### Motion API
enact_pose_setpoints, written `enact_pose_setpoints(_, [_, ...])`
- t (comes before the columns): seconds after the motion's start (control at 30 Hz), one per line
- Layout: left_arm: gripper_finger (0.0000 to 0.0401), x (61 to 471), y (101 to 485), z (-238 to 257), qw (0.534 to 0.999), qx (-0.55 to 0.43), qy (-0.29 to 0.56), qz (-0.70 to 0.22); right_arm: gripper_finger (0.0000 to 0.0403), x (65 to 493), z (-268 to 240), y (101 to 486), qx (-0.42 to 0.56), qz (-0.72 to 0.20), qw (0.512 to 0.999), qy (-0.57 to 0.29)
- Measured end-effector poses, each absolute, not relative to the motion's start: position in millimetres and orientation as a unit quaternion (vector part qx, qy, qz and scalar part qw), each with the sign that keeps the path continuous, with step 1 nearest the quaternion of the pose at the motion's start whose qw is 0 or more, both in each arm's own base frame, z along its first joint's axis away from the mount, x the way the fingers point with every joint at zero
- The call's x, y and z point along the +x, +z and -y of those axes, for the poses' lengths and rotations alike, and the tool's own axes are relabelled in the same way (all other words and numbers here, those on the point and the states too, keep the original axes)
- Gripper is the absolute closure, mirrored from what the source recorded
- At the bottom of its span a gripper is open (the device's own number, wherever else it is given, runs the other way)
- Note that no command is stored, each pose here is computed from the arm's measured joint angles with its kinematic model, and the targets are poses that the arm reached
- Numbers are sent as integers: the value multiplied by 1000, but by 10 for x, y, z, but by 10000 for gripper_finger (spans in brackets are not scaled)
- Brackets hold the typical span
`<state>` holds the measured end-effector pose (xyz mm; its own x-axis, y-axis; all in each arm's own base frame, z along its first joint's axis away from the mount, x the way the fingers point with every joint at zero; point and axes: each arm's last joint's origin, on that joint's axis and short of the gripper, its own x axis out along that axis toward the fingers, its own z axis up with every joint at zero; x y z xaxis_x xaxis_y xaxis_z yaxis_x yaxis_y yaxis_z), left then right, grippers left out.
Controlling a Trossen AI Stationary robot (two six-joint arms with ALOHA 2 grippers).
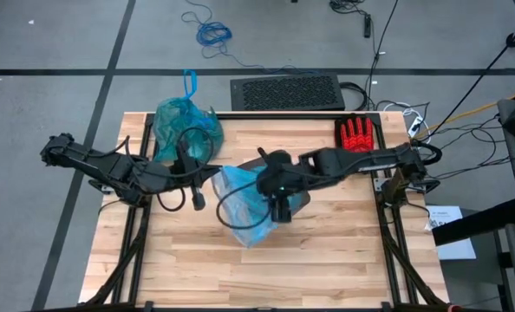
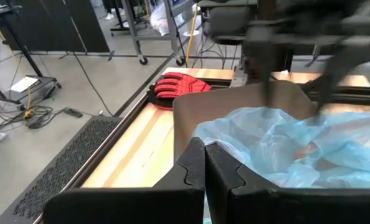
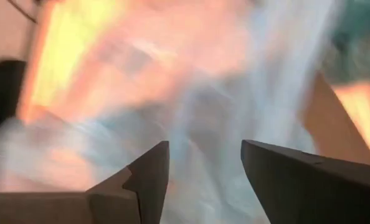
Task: Place trash/remove bag and relplace
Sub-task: Insert the blue trash bag into the trash bin
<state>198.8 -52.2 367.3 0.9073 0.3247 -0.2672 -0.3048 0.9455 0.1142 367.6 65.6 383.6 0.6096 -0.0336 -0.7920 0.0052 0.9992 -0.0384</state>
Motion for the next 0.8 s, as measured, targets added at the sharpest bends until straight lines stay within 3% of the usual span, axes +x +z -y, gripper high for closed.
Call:
enact_pose_setpoints(0.2, [401,1986,3663,519,975,38,165,-147,212,3806,-960,3855,-1,-381,923,54])
enact_pose_setpoints(0.37, [401,1986,3662,519,975,38,165,-147,221,3878,-792,3852,3,-364,931,-17])
enact_pose_setpoints(0.63, [401,1983,3659,513,972,45,175,-148,205,4001,-674,3619,69,-366,928,25])
enact_pose_setpoints(0.8, [401,1983,3659,512,972,45,177,-148,201,4021,-650,3504,64,-371,926,-1])
